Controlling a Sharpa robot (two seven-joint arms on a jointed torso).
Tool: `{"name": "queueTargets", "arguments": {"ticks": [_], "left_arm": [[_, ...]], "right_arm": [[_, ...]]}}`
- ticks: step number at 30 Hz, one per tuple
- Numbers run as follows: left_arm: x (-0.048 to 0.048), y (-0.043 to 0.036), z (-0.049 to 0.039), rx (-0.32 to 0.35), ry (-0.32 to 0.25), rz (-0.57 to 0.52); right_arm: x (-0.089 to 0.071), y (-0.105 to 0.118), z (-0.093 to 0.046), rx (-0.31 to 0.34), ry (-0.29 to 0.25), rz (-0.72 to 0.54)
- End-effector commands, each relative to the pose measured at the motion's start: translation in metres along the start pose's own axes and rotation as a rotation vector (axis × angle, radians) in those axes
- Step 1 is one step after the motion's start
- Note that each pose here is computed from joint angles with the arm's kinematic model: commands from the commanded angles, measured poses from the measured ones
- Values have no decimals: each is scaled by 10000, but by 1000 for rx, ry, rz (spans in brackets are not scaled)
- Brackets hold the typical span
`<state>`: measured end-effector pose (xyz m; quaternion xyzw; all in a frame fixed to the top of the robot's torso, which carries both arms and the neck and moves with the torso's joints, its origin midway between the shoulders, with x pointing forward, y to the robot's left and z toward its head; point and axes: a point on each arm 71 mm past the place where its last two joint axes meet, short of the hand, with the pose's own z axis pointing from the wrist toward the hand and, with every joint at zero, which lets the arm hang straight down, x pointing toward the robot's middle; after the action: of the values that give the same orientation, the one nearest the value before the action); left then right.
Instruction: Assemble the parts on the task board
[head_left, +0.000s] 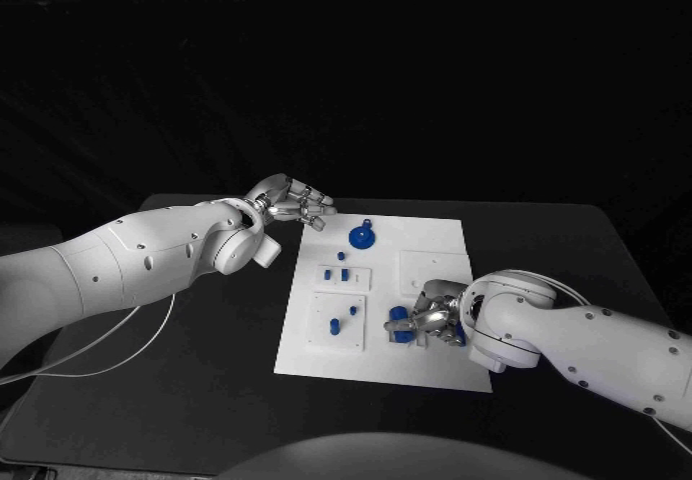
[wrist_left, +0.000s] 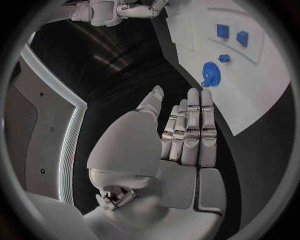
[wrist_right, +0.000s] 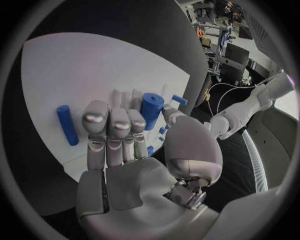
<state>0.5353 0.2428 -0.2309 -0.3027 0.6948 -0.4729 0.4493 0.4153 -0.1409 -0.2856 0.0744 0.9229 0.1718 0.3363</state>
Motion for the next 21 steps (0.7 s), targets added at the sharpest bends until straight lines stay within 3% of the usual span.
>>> {"name": "queueTargets", "arguments": {"ticks": [1, 21], "left_arm": [[20, -9, 3, 3, 16, -11], [10, -1, -2, 0, 15, -10]], "right_arm": [[25, -5, 17, 2, -7, -12], [55, -15, -46, -15, 0, 19]]}}
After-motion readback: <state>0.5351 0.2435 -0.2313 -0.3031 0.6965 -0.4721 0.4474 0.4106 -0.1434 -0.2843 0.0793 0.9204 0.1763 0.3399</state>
